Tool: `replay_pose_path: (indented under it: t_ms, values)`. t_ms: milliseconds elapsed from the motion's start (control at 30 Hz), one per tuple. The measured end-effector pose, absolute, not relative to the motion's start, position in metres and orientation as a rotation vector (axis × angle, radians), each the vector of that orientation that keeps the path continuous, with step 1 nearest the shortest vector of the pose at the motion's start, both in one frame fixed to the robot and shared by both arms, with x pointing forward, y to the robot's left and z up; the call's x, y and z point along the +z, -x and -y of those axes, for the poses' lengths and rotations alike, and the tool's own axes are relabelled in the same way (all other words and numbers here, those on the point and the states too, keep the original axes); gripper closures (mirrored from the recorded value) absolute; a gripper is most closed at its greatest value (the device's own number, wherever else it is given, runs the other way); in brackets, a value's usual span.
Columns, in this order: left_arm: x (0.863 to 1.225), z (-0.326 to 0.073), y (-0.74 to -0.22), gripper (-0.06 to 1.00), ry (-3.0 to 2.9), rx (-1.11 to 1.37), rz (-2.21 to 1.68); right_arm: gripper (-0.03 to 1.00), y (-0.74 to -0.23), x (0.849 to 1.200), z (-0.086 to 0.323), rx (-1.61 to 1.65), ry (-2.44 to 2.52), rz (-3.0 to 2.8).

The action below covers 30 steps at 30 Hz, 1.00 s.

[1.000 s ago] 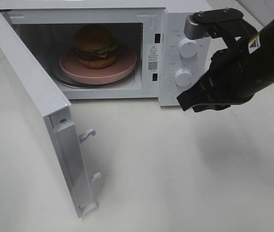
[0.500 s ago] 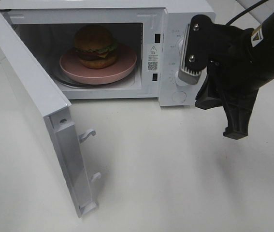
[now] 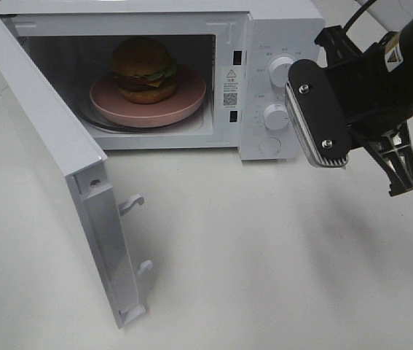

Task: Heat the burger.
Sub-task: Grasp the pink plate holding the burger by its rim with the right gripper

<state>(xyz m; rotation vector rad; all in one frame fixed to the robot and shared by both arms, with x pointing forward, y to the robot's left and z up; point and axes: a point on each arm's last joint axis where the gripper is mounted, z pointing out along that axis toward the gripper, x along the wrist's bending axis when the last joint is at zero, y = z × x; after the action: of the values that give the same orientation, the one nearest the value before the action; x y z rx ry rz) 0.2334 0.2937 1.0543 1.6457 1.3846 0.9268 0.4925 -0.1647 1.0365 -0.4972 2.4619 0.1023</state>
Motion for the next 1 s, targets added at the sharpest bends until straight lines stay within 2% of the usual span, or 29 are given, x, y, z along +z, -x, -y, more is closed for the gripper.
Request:
replay_pose_path:
  t_ms: [33,67,100,133,167,200,267,300,333,367,400,433,467,500,633,900,1000]
  values:
    - [1.054,-0.294,-0.233,0.05,-1.646,0.927,-1.385,0.77,-0.492,1.037,0.165,0.102,0.497,-2.462]
    - [1.054,-0.294,-0.233,0.05,-1.646,0.927,-1.385,0.71,-0.493,1.037,0.165,0.092,0.501,-2.458]
    - [1.054,-0.294,-0.233,0.05,-1.646,0.927,-1.385,0.71,-0.493,1.037,0.165,0.092,0.501,-2.458]
    - [1.054,-0.294,-0.233,0.05,-1.646,0.927,-1.385,0.67,-0.493,1.037,0.165,0.091,0.491,-2.459]
    - [1.054,-0.294,-0.233,0.05,-1.646,0.927,-1.385,0.57,-0.493,1.037,0.166,0.092,0.484,-2.460]
    - [1.054,-0.294,-0.233,0.05,-1.646,0.927,-1.385,0.57,-0.493,1.037,0.166,0.092,0.484,-2.460]
    - [1.054,-0.294,-0.233,0.05,-1.646,0.927,-1.385,0.41,-0.492,1.037,0.164,0.103,0.445,-2.466]
    - [1.054,-0.294,-0.233,0.05,-1.646,0.927,-1.385,0.41,-0.492,1.037,0.164,0.103,0.445,-2.466]
    - [1.054,-0.294,-0.233,0.05,-1.646,0.927,-1.385,0.30,-0.492,1.037,0.161,0.113,0.421,-2.458]
    - [1.054,-0.294,-0.233,0.05,-1.646,0.927,-1.385,0.30,-0.492,1.037,0.161,0.113,0.421,-2.458]
    - [1.054,-0.294,-0.233,0.05,-1.646,0.927,-1.385,0.18,-0.492,1.039,0.158,0.134,0.391,-2.439]
    - [1.054,-0.294,-0.233,0.05,-1.646,0.927,-1.385,0.13,-0.491,1.040,0.156,0.142,0.378,-2.429]
    - [1.054,-0.294,-0.233,0.05,-1.646,0.927,-1.385,0.13,-0.491,1.040,0.156,0.142,0.378,-2.429]
    - [1.054,-0.294,-0.233,0.05,-1.646,0.927,-1.385,0.07,-0.491,1.041,0.153,0.147,0.366,-2.412]
    - [1.054,-0.294,-0.233,0.05,-1.646,0.927,-1.385,0.03,-0.497,1.043,0.148,0.145,0.350,-2.390]
    - [1.054,-0.294,-0.233,0.05,-1.646,0.927,-1.385,0.03,-0.506,1.042,0.137,0.147,0.362,-2.388]
    - [1.054,-0.294,-0.233,0.05,-1.646,0.927,-1.385,0.04,-0.509,1.042,0.122,0.167,0.402,-2.379]
